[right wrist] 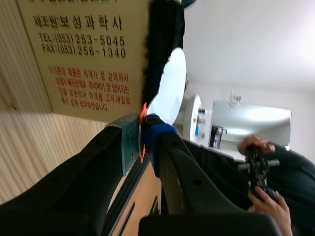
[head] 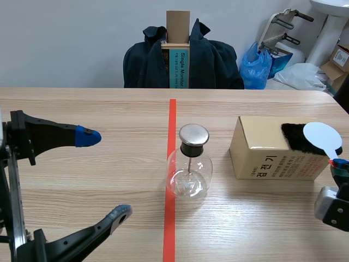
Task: Do the electroscope experiment.
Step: 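Rub the plate on the fur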
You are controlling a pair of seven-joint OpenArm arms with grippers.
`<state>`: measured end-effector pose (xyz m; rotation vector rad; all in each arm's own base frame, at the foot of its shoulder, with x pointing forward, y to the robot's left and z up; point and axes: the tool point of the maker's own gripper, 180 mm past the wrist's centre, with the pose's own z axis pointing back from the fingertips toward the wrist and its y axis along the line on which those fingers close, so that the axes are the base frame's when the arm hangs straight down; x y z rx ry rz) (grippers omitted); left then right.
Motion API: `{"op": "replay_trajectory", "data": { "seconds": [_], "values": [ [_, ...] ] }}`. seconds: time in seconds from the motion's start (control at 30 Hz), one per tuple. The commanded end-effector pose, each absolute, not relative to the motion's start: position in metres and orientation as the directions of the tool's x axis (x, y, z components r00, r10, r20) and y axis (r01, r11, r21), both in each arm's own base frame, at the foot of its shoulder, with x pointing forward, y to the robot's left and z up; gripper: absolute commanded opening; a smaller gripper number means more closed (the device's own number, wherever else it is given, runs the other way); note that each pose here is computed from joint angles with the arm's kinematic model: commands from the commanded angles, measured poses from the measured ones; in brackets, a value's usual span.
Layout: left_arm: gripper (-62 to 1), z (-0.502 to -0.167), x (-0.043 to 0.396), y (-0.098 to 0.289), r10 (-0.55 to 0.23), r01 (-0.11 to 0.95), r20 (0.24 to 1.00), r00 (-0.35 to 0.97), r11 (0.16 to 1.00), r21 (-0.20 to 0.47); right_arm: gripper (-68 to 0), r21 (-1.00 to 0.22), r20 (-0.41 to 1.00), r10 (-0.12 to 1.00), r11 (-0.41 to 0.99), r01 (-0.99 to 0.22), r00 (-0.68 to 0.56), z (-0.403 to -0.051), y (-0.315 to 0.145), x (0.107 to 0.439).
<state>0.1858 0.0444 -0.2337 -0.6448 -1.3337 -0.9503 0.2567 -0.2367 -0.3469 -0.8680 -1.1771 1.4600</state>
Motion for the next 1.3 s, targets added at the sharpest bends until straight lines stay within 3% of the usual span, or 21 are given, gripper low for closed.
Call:
{"op": "replay_trajectory", "data": {
  "seconds": [0.0,0.17,0.33,0.8,1.0,1.27],
  "values": [
    [1.4,-0.228,0.188,0.044,-0.175,0.856,0.984,-0.039,0.503,0.123,-66.7,-0.969,0.062,0.957,-0.01,-0.246,-0.282,-0.339,-0.227,0.259],
    [1.4,-0.228,0.188,0.044,-0.176,0.856,0.984,-0.039,0.503,0.123,-66.7,-0.969,0.031,0.988,-0.008,-0.247,-0.154,-0.341,-0.249,0.262],
    [1.4,-0.228,0.188,0.044,-0.176,0.856,0.984,-0.039,0.503,0.123,-66.7,-0.967,0.062,0.968,-0.002,-0.256,-0.243,-0.342,-0.23,0.26],
    [1.4,-0.229,0.188,0.044,-0.178,0.855,0.983,-0.036,0.504,0.122,-66.7,-0.971,0.034,0.987,-0.006,-0.24,-0.159,-0.336,-0.251,0.262],
    [1.4,-0.23,0.188,0.045,-0.18,0.854,0.983,-0.033,0.505,0.121,-66.7,-0.986,0.018,0.99,-0.005,-0.164,-0.139,-0.307,-0.258,0.267],
    [1.4,-0.23,0.188,0.045,-0.18,0.854,0.983,-0.033,0.505,0.121,-66.7,-1.0,-0.002,0.993,-0.001,0.002,-0.118,-0.244,-0.265,0.273]
  ]
}}
